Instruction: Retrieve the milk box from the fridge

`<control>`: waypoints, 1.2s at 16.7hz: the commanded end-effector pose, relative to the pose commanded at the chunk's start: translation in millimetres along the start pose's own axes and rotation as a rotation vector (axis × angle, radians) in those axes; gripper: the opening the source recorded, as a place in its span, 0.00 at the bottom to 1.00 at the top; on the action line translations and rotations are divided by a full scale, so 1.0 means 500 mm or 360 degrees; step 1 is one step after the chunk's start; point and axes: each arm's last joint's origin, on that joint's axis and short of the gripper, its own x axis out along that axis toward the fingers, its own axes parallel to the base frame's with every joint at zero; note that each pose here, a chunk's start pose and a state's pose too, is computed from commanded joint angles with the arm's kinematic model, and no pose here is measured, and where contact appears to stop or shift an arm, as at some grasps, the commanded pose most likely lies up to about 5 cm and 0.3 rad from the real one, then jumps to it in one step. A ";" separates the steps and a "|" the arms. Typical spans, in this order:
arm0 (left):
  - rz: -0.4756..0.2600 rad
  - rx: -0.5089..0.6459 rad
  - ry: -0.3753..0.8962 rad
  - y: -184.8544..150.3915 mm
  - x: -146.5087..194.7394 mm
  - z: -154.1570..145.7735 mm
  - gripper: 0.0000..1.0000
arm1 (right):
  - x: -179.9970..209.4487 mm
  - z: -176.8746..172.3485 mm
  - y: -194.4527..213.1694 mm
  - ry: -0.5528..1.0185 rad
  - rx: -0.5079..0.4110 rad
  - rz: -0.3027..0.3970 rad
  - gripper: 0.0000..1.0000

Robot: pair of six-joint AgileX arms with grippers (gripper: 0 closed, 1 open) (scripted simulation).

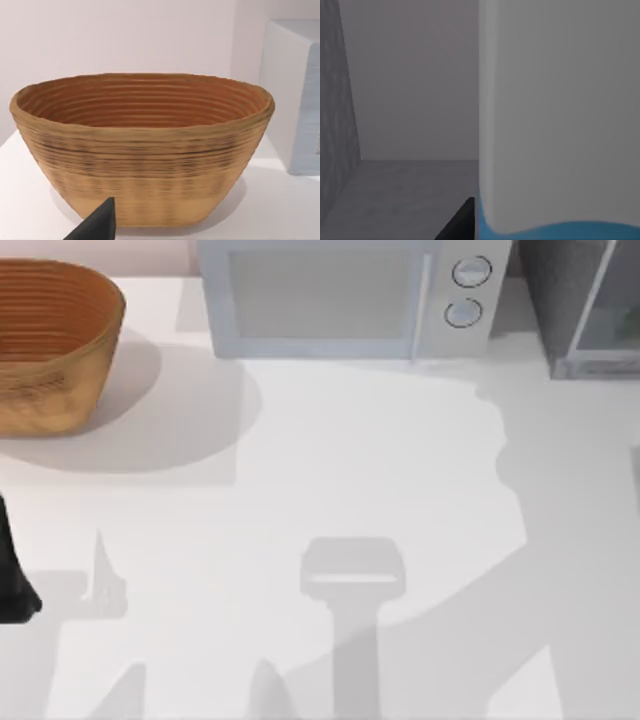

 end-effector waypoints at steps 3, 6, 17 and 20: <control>0.0000 0.0000 0.0000 0.000 0.000 0.000 1.00 | 0.000 0.000 0.000 0.0000 0.0000 0.0000 0.32; 0.0000 0.0000 0.0000 0.000 0.000 0.000 1.00 | 0.000 0.000 0.000 0.0000 0.0000 0.0000 0.10; 0.0000 0.0000 0.0000 0.000 0.000 0.000 1.00 | -0.001 0.004 -0.003 -0.0005 0.0000 -0.0004 0.00; 0.0000 0.0000 0.0000 0.000 0.000 0.000 1.00 | 0.000 0.047 -0.003 -0.0013 -0.0002 -0.0005 0.00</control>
